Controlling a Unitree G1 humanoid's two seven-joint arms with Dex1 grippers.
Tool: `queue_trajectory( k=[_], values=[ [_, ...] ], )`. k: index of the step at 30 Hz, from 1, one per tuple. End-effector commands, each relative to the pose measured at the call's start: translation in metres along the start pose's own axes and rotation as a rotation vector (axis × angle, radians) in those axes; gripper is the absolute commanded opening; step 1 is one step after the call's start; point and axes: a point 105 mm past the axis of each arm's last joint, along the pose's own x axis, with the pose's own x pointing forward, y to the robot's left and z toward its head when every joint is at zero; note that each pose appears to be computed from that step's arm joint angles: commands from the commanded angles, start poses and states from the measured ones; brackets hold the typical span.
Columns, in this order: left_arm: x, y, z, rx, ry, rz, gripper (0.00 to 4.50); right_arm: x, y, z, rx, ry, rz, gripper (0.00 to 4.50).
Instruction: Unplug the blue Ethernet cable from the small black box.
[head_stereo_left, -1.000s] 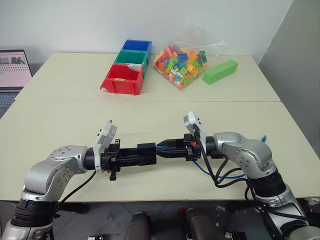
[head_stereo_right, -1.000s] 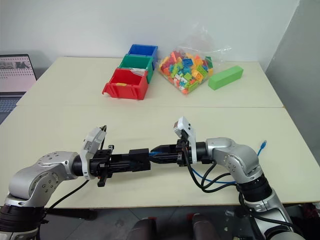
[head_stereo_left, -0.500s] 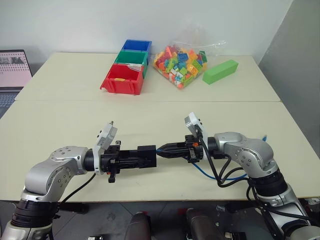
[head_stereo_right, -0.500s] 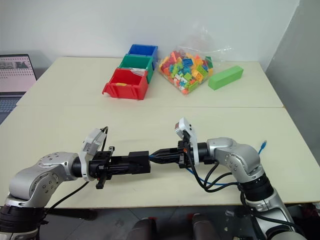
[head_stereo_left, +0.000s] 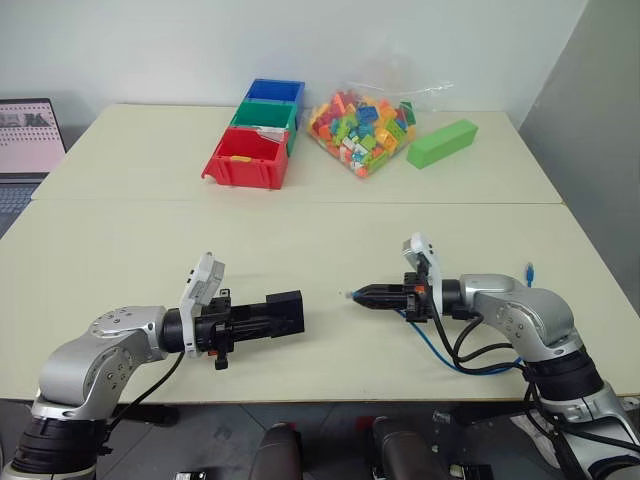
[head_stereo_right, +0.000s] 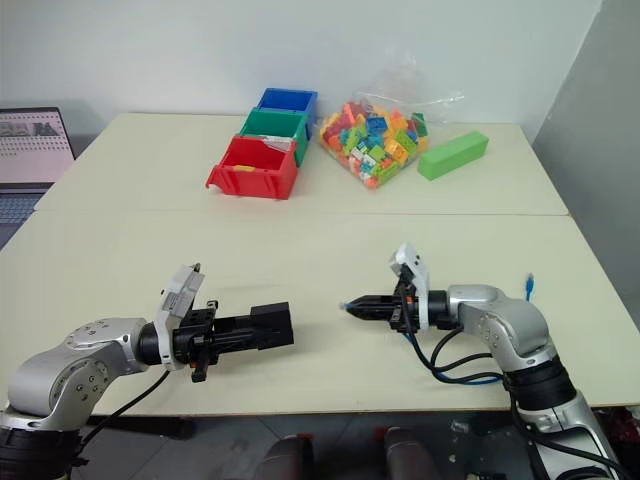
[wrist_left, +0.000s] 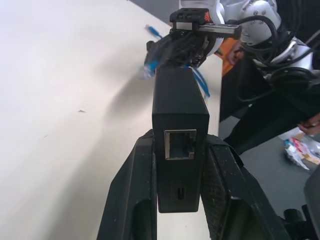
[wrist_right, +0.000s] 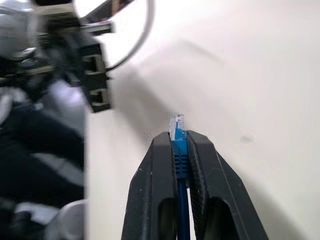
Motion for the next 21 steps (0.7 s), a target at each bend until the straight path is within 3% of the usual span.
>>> queue_trajectory(
  k=[1, 6, 12, 14, 16, 21],
  values=[
    [-0.005, 0.000, 0.013, 0.043, -0.027, 0.031, 0.78, -0.003, -0.025, 0.032, -0.120, -0.128, -0.177, 0.03],
    [0.000, 0.005, 0.017, 0.060, -0.037, 0.064, 0.78, 0.010, -0.073, 0.052, -0.272, -0.126, -0.490, 0.03],
    [0.004, 0.014, 0.020, 0.085, -0.049, 0.109, 0.78, 0.008, -0.122, 0.052, -0.310, -0.056, -0.781, 0.03],
    [0.003, 0.019, 0.020, 0.097, -0.056, 0.148, 0.78, 0.003, -0.138, 0.041, -0.302, -0.018, -0.852, 0.75],
    [0.002, 0.024, 0.019, 0.110, -0.063, 0.184, 0.78, -0.001, -0.144, 0.037, -0.294, -0.022, -0.882, 1.17],
    [-0.001, 0.051, 0.025, 0.165, -0.109, 0.343, 0.78, -0.007, -0.134, 0.049, -0.310, -0.097, -0.824, 2.46]
  ],
)
